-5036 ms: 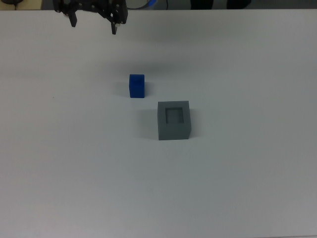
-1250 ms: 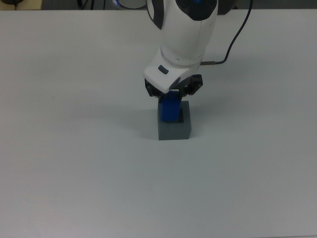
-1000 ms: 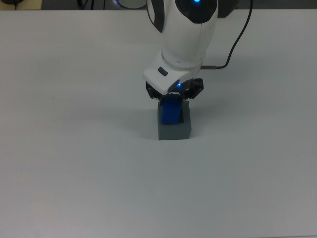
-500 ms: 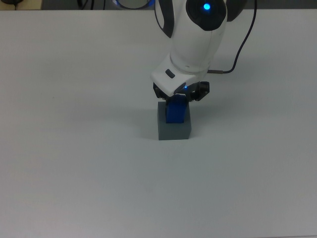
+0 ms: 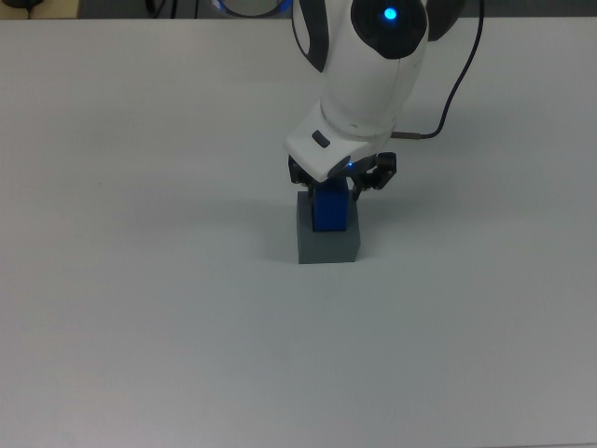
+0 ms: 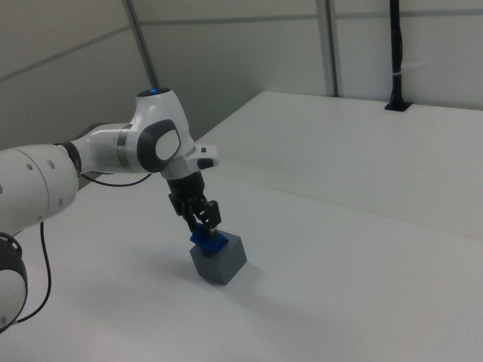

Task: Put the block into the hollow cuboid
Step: 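Open the gripper and press the block down into the opening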

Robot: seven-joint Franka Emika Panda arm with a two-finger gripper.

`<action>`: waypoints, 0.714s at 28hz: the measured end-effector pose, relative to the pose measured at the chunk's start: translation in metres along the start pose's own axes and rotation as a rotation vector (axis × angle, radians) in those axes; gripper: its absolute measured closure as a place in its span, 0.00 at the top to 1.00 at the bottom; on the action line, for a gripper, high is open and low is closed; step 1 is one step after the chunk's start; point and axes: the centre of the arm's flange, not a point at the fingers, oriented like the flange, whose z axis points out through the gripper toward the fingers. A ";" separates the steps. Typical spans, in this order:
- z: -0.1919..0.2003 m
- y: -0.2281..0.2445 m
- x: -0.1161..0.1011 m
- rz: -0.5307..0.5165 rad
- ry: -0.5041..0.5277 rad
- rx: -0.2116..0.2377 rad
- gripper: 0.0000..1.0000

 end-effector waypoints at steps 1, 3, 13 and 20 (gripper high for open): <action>0.000 0.000 0.000 0.000 0.000 0.000 0.76; 0.000 0.000 0.000 0.000 0.000 0.000 0.81; 0.000 0.002 0.001 0.004 0.001 0.000 1.00; 0.004 0.005 0.000 0.008 -0.008 -0.003 0.88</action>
